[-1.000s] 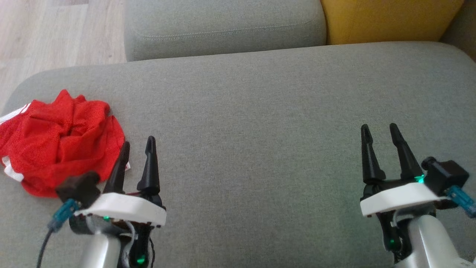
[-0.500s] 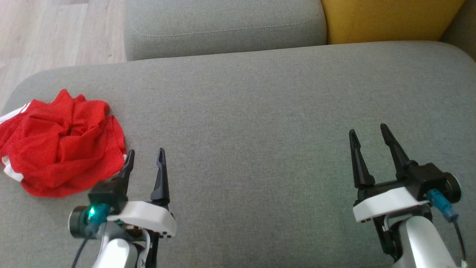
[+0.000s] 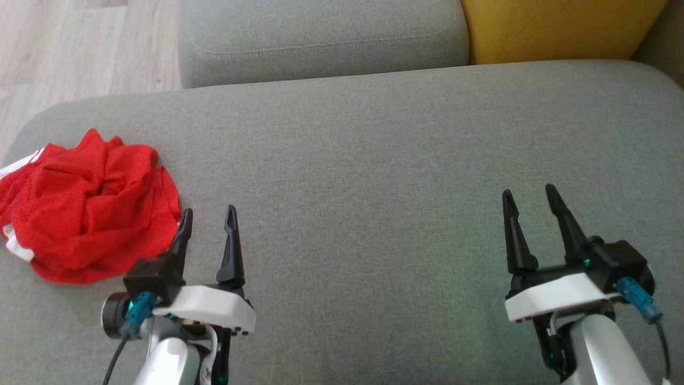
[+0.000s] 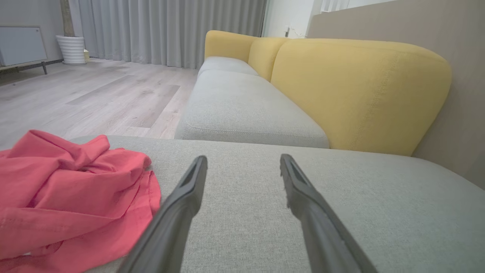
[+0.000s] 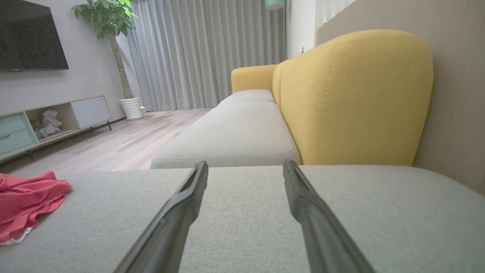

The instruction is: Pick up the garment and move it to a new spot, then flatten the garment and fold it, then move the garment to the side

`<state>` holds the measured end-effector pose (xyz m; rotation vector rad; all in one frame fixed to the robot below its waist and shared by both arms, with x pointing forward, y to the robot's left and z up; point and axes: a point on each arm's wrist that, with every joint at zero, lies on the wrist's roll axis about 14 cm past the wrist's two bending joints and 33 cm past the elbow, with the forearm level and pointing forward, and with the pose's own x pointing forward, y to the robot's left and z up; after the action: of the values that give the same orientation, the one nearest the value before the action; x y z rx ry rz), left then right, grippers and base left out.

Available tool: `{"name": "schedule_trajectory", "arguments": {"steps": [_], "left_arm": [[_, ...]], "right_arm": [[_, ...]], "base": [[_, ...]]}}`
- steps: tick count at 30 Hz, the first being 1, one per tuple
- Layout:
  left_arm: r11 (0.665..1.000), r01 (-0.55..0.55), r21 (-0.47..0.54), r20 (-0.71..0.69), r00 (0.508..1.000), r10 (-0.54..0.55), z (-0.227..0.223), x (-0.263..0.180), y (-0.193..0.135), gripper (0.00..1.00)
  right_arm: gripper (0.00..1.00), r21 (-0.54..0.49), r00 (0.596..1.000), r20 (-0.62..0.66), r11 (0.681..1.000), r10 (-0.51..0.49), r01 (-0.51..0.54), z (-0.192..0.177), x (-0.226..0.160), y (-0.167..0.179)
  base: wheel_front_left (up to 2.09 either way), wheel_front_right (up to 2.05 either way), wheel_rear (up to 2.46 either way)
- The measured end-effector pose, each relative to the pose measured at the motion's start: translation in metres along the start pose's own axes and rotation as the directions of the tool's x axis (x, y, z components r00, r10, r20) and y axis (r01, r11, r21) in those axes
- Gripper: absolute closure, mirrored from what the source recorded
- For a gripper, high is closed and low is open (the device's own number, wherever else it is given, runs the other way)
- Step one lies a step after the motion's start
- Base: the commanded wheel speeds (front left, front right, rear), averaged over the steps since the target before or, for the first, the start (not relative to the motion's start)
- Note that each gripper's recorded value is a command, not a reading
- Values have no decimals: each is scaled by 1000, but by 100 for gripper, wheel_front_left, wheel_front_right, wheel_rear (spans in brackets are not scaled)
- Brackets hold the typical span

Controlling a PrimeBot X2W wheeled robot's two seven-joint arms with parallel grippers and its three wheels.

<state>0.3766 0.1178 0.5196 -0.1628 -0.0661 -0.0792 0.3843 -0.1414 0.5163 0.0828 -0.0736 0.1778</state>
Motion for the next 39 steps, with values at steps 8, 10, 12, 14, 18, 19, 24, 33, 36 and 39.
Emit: {"name": "schedule_trajectory", "arguments": {"steps": [8, 10, 12, 14, 18, 19, 24, 33, 36, 39], "left_arm": [[1000, 18, 19, -35, 999, -18, -17, -5, -1, 0], [999, 17, 30, -80, 997, -15, -32, -10, 1, 0], [999, 17, 35, -107, 994, -13, -42, -14, 2, 0], [999, 8, 35, -111, 994, -4, -43, -14, 6, 0], [999, 4, 32, -107, 994, -1, -41, -13, 8, 0], [1000, 4, 31, -107, 994, -1, -41, -13, 8, 0], [999, 4, 36, -107, 994, 0, -42, -12, 8, 0], [998, -49, 35, -64, 997, 51, -28, -15, 22, 0], [995, -96, 40, -54, 994, 98, -24, -22, 35, 0], [989, -144, 44, -42, 988, 146, -20, -31, 49, 0]], "right_arm": [[0, 100, 999, -42, 995, -2, 6, -13, -3, 4], [0, 111, 999, -50, 994, -4, 10, -16, -4, 3], [0, 113, 998, -63, 994, -5, 12, -19, -4, 3], [0, 112, 998, -68, 994, -4, 12, -20, -5, 3], [0, 110, 997, -74, 994, -5, 13, -22, -5, 3], [0, 107, 997, -76, 994, -5, 13, -23, -5, 3], [0, 107, 996, -84, 994, 0, 9, -25, -5, 4], [0, 104, 993, -96, 992, 76, -66, -30, 5, 29], [0, 106, 987, -97, 987, 127, -117, -31, 11, 45], [0, 109, 977, -97, 978, 190, -179, -32, 15, 67]], "base": [[0, 0, 0], [0, 0, 0], [0, 0, 0], [0, 0, 0], [0, 0, 0], [0, 0, 0], [0, 0, 0], [0, 0, 0], [0, 0, 0], [0, 0, 0]]}}
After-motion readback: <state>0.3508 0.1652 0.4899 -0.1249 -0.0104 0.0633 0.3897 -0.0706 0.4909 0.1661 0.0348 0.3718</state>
